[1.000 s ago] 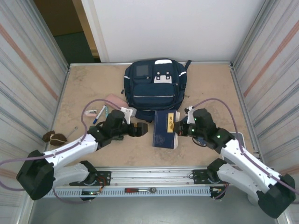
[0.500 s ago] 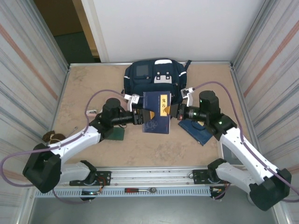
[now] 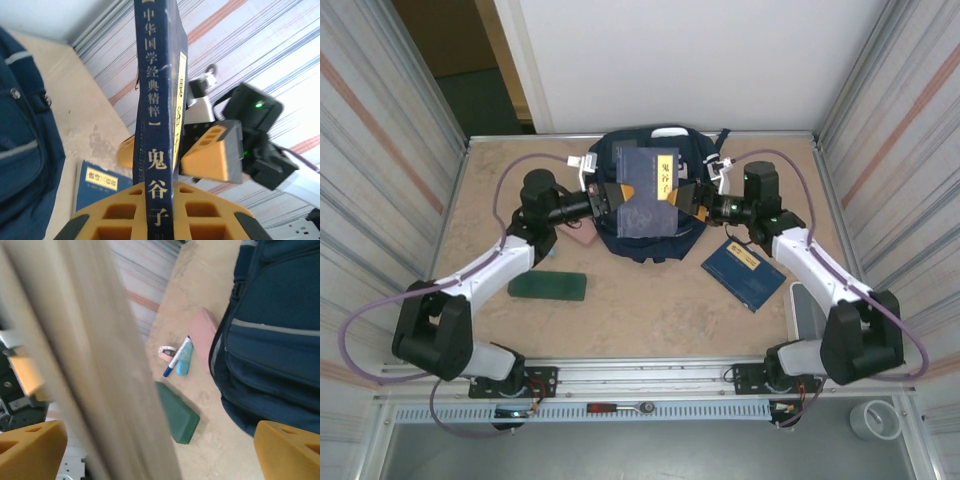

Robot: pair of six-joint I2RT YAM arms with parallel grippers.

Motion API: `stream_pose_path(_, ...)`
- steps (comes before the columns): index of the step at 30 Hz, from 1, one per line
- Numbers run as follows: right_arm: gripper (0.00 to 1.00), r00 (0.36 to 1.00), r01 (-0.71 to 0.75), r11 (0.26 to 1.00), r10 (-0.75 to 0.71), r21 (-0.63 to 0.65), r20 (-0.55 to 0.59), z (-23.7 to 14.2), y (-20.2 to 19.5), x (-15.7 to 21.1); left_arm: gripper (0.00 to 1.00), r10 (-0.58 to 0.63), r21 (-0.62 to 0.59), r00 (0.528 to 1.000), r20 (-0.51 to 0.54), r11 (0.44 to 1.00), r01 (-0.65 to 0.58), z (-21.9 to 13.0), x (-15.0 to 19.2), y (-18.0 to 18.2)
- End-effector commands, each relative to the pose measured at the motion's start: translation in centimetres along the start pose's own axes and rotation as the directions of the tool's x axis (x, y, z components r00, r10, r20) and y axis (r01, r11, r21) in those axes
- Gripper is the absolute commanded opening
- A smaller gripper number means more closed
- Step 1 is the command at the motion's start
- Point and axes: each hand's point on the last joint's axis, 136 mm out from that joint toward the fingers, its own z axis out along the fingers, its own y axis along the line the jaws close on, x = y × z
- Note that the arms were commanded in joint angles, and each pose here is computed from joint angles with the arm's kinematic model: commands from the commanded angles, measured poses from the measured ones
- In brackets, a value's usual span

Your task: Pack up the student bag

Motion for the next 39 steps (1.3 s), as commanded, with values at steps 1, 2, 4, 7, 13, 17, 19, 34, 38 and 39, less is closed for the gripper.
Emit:
stream_pose_path(1, 0.99, 0.996, 0.091, 0.980, -0.089, -0.179, 0.018, 1.0, 3.4, -2.0, 0.00, 0.057, 0.107, 0.998, 0.034, 0.992, -0.060, 0.2, -2.8, -2.4)
stream_pose_path(2, 0.99, 0.995, 0.096, 0.972, -0.092, -0.214, 0.028, 1.3, 3.8, -2.4, 0.00, 0.043, 0.109, 0.999, 0.033, 0.993, -0.047, 0.4, -3.3, -2.0)
stream_pose_path(4, 1.00, 0.992, 0.128, 0.955, -0.122, -0.269, 0.039, 1.9, 4.7, -3.0, 0.00, 0.021, 0.124, 1.000, 0.009, 0.992, -0.022, 1.1, -3.8, -1.4)
stream_pose_path(7, 0.95, 0.990, 0.137, 0.942, -0.135, -0.306, 0.028, 3.4, 4.9, -3.9, 0.00, -0.022, 0.135, 1.000, -0.001, 0.991, 0.022, 1.9, -3.9, 0.1)
stream_pose_path(13, 0.17, 0.997, 0.071, 0.941, -0.054, -0.331, 0.061, 3.8, 2.9, -6.5, 0.05, -0.085, 0.054, 0.996, -0.012, 0.995, 0.086, 2.1, -3.3, 4.5)
stream_pose_path(17, 0.04, 0.998, 0.004, 0.978, 0.008, -0.208, 0.054, 3.3, -0.6, -7.1, 0.46, -0.055, -0.121, 0.996, -0.075, 0.992, 0.045, 2.1, -1.3, 8.5)
stream_pose_path(19, 0.01, 0.998, -0.025, 0.994, 0.031, -0.102, 0.062, 2.1, -2.7, -7.5, 0.58, 0.012, -0.273, 0.993, -0.121, 0.961, -0.045, 1.3, -0.3, 11.1)
stream_pose_path(34, 0.00, 0.959, -0.250, 0.949, 0.216, 0.190, 0.185, -6.4, -10.3, -8.9, 0.85, 0.413, -0.141, 0.379, -0.828, 0.501, -0.854, 4.0, 8.0, 18.6)
stream_pose_path(38, 0.00, 0.957, -0.261, 0.940, 0.222, 0.220, 0.189, -7.4, -10.9, -8.7, 0.85, 0.415, -0.066, 0.319, -0.852, 0.520, -0.852, 5.4, 9.3, 19.7)
stream_pose_path(39, 0.00, 0.956, -0.262, 0.939, 0.221, 0.223, 0.193, -7.7, -10.9, -8.7, 0.85, 0.413, -0.055, 0.310, -0.856, 0.524, -0.850, 5.6, 9.4, 20.0)
